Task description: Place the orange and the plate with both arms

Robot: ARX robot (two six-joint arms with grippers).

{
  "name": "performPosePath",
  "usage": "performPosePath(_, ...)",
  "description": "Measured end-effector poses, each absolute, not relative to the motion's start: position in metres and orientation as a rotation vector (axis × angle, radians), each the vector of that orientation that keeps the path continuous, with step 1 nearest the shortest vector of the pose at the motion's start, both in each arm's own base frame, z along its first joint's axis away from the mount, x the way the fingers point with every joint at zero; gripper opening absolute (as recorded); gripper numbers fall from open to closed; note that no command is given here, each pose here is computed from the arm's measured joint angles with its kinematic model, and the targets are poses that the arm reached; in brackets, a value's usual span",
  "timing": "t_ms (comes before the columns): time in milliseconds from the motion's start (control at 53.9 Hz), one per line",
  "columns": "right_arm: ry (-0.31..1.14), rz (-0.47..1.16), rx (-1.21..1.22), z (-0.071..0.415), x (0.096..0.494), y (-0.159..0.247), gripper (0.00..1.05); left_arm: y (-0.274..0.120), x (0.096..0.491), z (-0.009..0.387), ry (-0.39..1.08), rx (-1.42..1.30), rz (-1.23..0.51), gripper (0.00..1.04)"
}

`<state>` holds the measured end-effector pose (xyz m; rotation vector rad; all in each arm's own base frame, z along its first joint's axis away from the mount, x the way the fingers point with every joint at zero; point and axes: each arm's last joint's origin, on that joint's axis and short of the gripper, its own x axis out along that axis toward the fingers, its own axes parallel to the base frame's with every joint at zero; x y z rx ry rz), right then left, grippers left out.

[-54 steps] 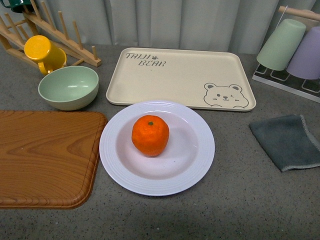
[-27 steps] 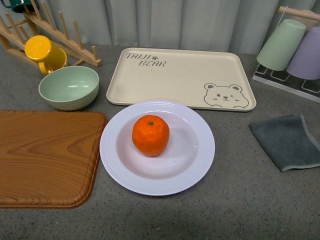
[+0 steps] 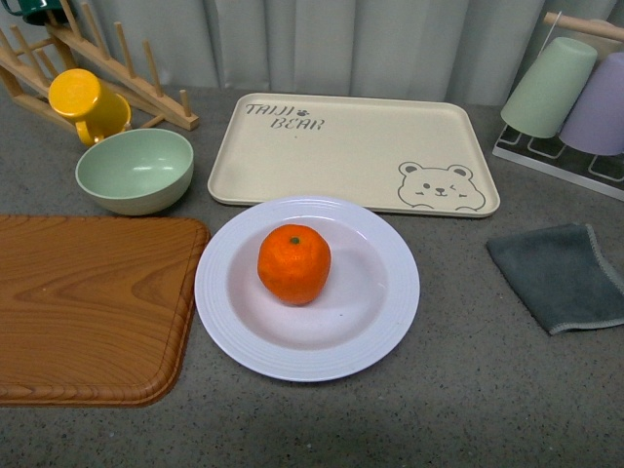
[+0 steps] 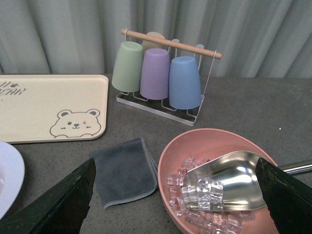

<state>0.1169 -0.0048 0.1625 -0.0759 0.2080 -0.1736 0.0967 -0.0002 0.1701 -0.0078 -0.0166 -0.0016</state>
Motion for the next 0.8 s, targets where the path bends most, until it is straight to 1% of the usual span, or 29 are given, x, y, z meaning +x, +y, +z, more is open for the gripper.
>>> performPosePath(93,0.219,-0.148,-0.050,0.169,0.140,-0.009,0.96,0.000,0.097,0.170,-0.017,-0.007,-0.002,0.96)
performPosePath(130,0.224,-0.136,-0.034,0.171,0.149,-0.011,0.96,0.000,0.097,0.170,-0.017,-0.007,-0.002,1.00)
performPosePath(223,0.267,-0.077,0.030,0.170,0.181,-0.013,0.96,0.000,0.097,0.170,-0.017,-0.006,-0.001,0.98)
performPosePath(334,0.404,0.002,0.136,0.152,0.217,-0.012,0.96,0.000,0.097,0.170,-0.017,-0.005,-0.002,0.98)
performPosePath(445,0.557,0.084,0.260,0.127,0.248,-0.008,0.96,0.000,0.097,0.170,-0.017,-0.005,-0.002,0.98)
performPosePath(483,0.624,0.121,0.318,0.118,0.258,-0.005,0.96,0.000,0.097,0.170,-0.017,-0.005,-0.002,0.98)
performPosePath(538,0.763,0.227,0.443,0.101,0.276,0.003,0.96,0.000,0.097,0.170,-0.017,-0.005,-0.002,0.98)
performPosePath(613,0.904,0.344,0.617,0.084,0.294,0.015,0.96,0.000,0.097,0.170,-0.017,-0.005,-0.002,0.98)
performPosePath(650,0.941,0.388,0.674,0.078,0.301,0.020,0.96,0.000,0.097,0.170,-0.017,-0.005,-0.002,0.98)
performPosePath(798,1.048,0.433,0.774,0.060,0.319,0.035,0.96,0.000,0.097,0.170,-0.017,-0.005,-0.002,0.98)
